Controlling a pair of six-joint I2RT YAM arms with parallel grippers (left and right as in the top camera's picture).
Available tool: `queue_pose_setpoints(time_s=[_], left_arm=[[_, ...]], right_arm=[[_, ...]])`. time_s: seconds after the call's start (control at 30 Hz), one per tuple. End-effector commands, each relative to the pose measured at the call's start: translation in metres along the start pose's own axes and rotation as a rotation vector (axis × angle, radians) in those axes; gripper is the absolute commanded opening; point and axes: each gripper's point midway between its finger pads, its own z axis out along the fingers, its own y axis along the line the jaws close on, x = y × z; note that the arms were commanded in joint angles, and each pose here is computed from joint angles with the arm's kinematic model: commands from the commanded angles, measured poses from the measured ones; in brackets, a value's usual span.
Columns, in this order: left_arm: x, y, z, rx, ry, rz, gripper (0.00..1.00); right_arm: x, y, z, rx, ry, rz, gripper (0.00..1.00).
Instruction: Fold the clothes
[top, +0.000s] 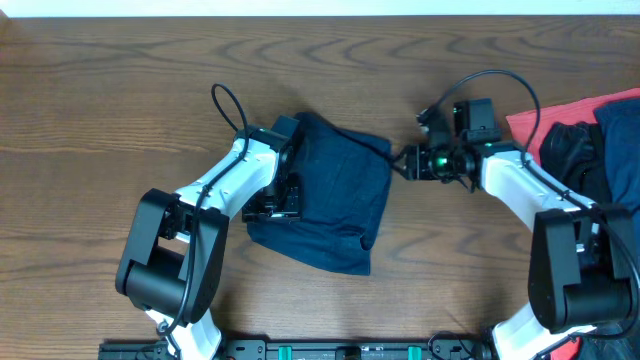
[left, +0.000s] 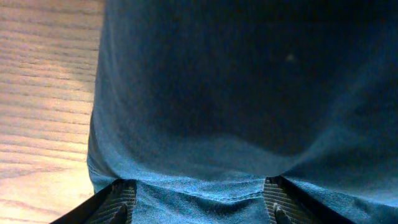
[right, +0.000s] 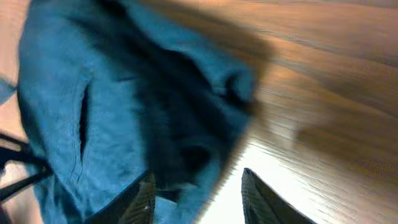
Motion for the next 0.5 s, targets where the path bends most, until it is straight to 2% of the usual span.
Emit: queue_pose_setpoints(time_s=[0.0,0.07,0.1,0.13,0.23,0.4,0.47], left_arm=[[0.002,0.002,0.001,-0.001,0.000,0.002,0.68],[0.002,0.002,0.001,-0.001,0.000,0.003,0.68],[0.002,0.002,0.001,-0.001,0.001,0.002,0.68],[0.002,0.002,0.001,-0.002,0.001,0.003,0.69],[0.005,0.003,0.001,-0.006,0.010,0.002,0.69],[0.012,0.007,0.001,-0.020,0.042,0.000,0.68],[0.016,0.009,0.000,-0.027,0.058,0.000,0.76]], right_arm=[[-0.003,0.017,0.004,0.012,-0.007,-0.120,0.29],[-0.006,0.004,0.006,0.114,-0.020,-0.119,0.10],[-0.008,-0.003,0.005,0.158,-0.029,-0.113,0.04],[-0.009,-0.009,0.004,0.192,-0.036,-0.114,0.01],[-0.014,-0.027,-0.003,0.261,-0.058,-0.085,0.01],[-0.017,-0.056,-0.024,0.301,-0.081,0.069,0.02],[-0.015,-0.053,-0.033,0.244,-0.074,0.106,0.16]])
